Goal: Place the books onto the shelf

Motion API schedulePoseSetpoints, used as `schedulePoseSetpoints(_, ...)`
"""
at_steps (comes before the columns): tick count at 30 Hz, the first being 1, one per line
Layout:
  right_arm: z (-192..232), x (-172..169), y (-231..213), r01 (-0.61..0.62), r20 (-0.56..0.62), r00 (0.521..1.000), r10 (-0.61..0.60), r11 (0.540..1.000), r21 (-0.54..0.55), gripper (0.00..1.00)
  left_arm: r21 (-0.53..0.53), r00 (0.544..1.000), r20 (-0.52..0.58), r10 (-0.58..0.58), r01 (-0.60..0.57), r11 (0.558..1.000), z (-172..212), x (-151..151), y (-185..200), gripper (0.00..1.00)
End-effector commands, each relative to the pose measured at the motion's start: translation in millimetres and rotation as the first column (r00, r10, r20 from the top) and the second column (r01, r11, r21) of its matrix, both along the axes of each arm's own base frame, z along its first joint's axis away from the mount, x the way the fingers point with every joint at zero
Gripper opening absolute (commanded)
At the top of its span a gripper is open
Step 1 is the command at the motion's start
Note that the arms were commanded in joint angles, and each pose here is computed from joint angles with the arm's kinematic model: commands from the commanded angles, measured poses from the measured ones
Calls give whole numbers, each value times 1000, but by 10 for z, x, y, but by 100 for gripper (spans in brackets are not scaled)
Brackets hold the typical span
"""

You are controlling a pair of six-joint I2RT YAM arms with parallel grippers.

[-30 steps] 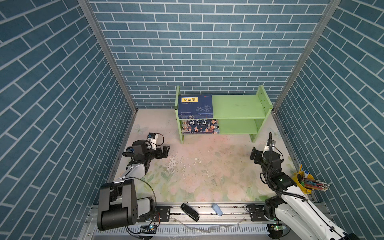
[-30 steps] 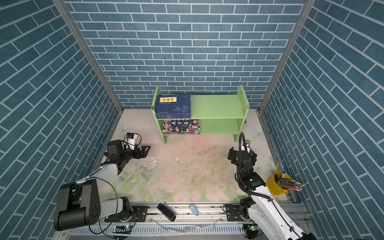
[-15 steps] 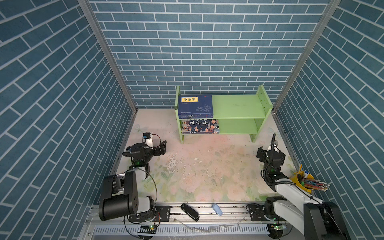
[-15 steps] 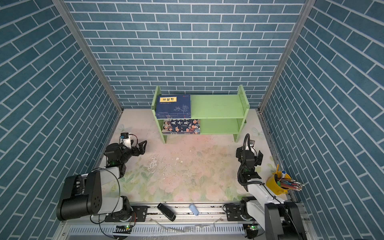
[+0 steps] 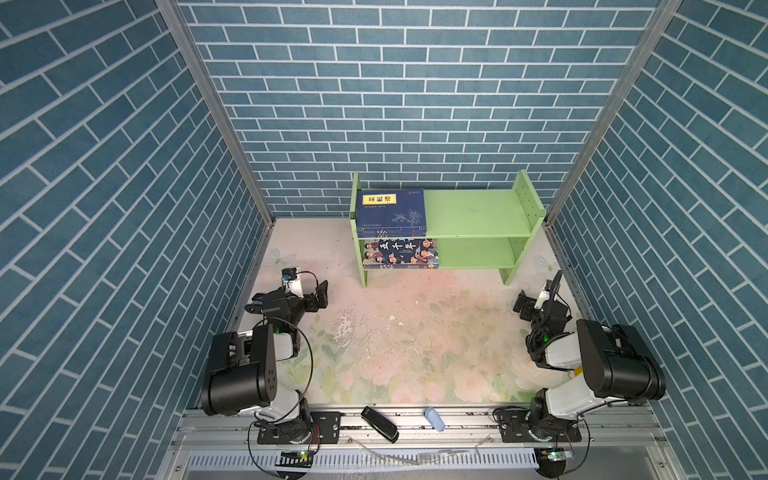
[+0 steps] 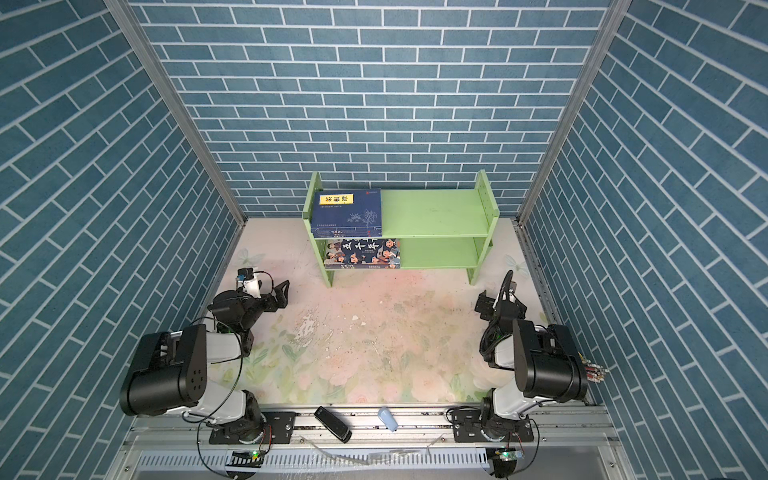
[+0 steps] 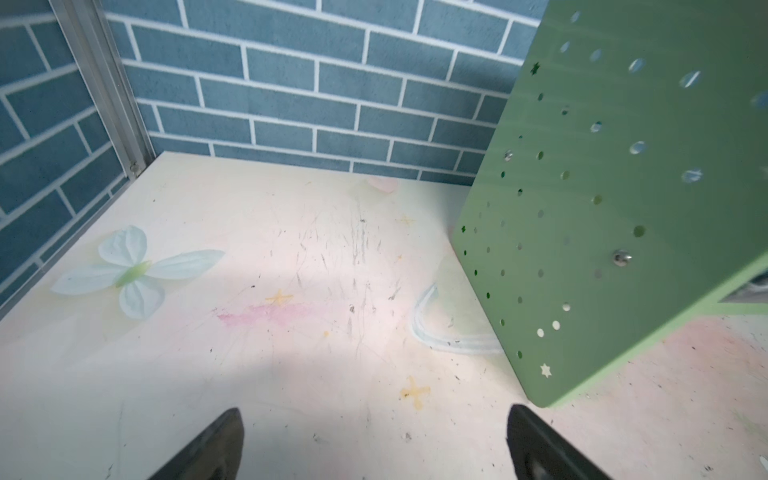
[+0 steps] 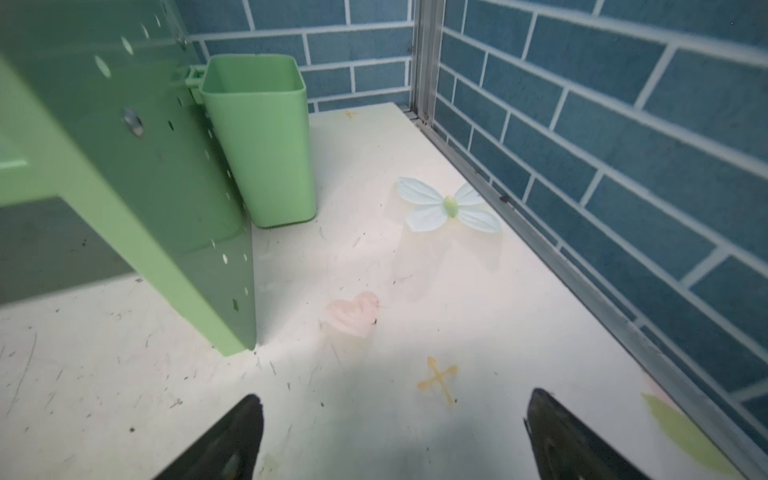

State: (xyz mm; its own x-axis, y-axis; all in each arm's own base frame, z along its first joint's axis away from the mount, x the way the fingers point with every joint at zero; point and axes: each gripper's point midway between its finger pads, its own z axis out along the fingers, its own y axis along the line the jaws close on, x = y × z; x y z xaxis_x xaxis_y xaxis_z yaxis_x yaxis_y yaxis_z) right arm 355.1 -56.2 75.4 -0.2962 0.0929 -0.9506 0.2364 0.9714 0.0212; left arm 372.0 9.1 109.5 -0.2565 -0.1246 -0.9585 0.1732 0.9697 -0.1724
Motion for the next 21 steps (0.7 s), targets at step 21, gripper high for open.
schedulePoseSetpoints(21,181,314,234,-198,24,980,196,976,86,98,131,1000,-4,-2,2,991,-71,130,-153,100)
